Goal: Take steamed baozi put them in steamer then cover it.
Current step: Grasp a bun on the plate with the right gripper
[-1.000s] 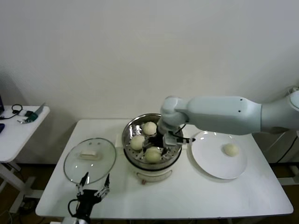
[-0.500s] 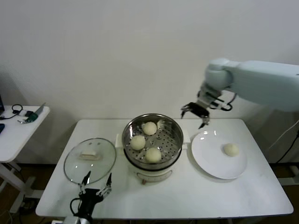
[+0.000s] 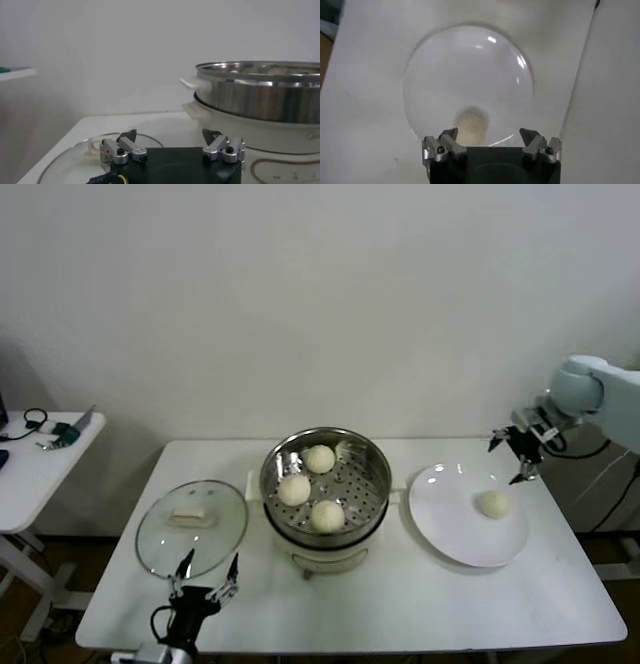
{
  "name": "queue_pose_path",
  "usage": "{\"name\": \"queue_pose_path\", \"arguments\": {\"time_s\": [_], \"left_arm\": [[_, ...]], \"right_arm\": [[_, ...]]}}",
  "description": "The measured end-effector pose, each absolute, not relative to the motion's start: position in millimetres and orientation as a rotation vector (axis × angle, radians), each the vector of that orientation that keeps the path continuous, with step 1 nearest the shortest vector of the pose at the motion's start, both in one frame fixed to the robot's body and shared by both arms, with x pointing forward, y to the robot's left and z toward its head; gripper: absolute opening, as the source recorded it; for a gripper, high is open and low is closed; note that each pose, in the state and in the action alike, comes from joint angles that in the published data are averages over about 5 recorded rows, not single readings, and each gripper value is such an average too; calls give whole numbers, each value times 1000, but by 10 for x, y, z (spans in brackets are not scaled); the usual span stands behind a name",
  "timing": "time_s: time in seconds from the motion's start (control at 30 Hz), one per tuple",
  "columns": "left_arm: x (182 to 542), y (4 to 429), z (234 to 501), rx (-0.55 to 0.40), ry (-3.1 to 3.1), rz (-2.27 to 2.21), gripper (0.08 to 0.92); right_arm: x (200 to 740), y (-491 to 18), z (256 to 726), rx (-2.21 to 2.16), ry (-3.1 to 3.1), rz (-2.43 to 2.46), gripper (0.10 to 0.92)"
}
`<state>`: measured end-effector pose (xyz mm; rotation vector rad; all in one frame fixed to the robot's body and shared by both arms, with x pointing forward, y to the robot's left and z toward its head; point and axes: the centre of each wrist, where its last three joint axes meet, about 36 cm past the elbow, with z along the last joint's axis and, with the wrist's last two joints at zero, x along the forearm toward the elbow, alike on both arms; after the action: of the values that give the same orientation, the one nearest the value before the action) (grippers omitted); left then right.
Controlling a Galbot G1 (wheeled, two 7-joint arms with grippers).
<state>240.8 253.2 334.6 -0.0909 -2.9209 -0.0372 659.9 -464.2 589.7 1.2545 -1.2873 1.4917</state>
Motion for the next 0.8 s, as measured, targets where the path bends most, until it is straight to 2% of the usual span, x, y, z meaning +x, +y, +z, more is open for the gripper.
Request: {"name": "queue_pose_path", "arguments": {"time_s": [0.4,0.8], "left_arm": [[2330,2552,3311,-71,-2904,-44,823],[2311,2546,3282,-61,-2898,-39,823]], "right_arm": [[6719,-4873,5158,1211,-1312,1366,823],[6850,-4814,4785,1211,-1310,1326,780]]}}
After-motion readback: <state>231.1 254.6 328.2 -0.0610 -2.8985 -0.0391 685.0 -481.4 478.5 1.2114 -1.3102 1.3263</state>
